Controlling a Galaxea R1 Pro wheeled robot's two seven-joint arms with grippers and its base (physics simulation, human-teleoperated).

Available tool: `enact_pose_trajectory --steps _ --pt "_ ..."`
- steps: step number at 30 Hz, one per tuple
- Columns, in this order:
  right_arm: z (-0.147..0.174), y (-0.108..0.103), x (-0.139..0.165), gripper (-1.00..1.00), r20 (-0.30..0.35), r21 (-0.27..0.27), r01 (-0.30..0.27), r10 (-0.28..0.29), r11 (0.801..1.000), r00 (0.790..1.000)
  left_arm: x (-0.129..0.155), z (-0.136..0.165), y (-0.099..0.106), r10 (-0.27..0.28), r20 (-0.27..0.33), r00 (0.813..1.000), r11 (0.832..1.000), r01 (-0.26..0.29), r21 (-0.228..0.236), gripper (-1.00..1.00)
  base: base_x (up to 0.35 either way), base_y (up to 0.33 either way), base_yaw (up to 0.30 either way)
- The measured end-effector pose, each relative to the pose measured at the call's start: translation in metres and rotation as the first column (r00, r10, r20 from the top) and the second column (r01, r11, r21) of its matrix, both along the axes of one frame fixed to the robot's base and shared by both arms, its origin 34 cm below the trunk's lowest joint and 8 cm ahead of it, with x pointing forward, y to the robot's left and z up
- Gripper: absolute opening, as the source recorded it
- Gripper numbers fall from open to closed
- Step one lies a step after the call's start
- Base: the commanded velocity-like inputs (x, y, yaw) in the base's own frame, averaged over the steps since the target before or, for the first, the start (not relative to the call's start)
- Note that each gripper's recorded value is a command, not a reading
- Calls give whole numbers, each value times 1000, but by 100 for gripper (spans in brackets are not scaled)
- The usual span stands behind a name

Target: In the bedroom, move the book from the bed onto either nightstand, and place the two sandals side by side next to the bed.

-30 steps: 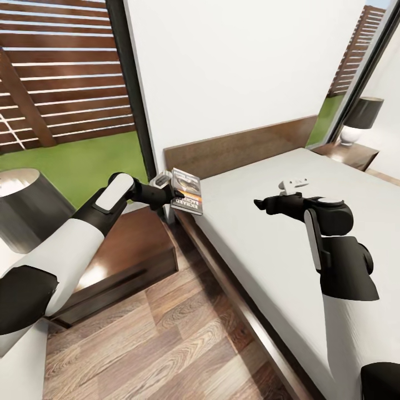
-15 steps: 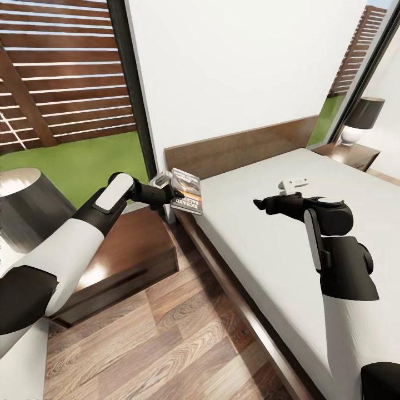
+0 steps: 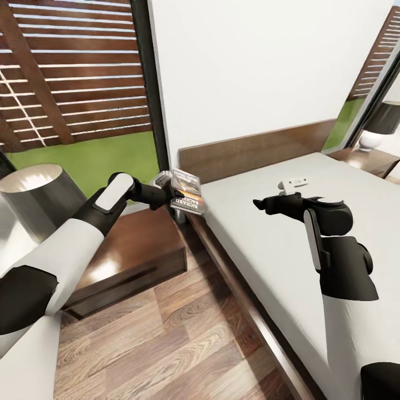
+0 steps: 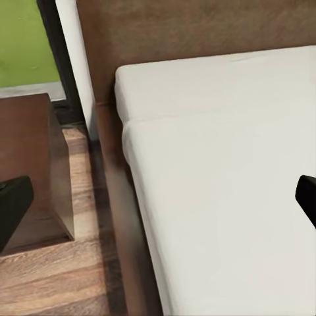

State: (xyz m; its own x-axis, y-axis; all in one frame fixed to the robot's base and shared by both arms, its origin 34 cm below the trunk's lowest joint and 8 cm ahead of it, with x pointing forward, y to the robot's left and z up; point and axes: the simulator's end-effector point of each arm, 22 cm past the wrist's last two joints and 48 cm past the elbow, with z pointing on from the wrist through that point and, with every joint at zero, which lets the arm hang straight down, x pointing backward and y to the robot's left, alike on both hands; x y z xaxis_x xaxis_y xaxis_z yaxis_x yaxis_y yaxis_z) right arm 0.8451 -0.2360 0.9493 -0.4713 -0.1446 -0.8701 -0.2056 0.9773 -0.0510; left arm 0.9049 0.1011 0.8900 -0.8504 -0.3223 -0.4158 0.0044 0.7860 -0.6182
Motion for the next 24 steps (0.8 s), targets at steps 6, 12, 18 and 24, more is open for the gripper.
enact_pose_trajectory --steps 6,12,18,24 --pt "0 1 0 100 0 1 -1 1 1000 1000 0 0 0 0 0 1000 1000 0 0 -100 0 0 114" --pt "-3 1 1 100 -5 0 -2 2 1000 1000 0 -3 -1 -1 -4 1000 1000 1 0 -100 0 0 69" --pt "-9 2 2 100 -13 1 -4 4 1000 1000 1 -9 -1 -1 -12 1000 1000 1 0 -100 0 0 25" --pt "-15 1 3 100 -22 0 -3 3 1000 1000 1 -16 -1 -1 -21 1000 1000 1 0 -100 0 0 9"
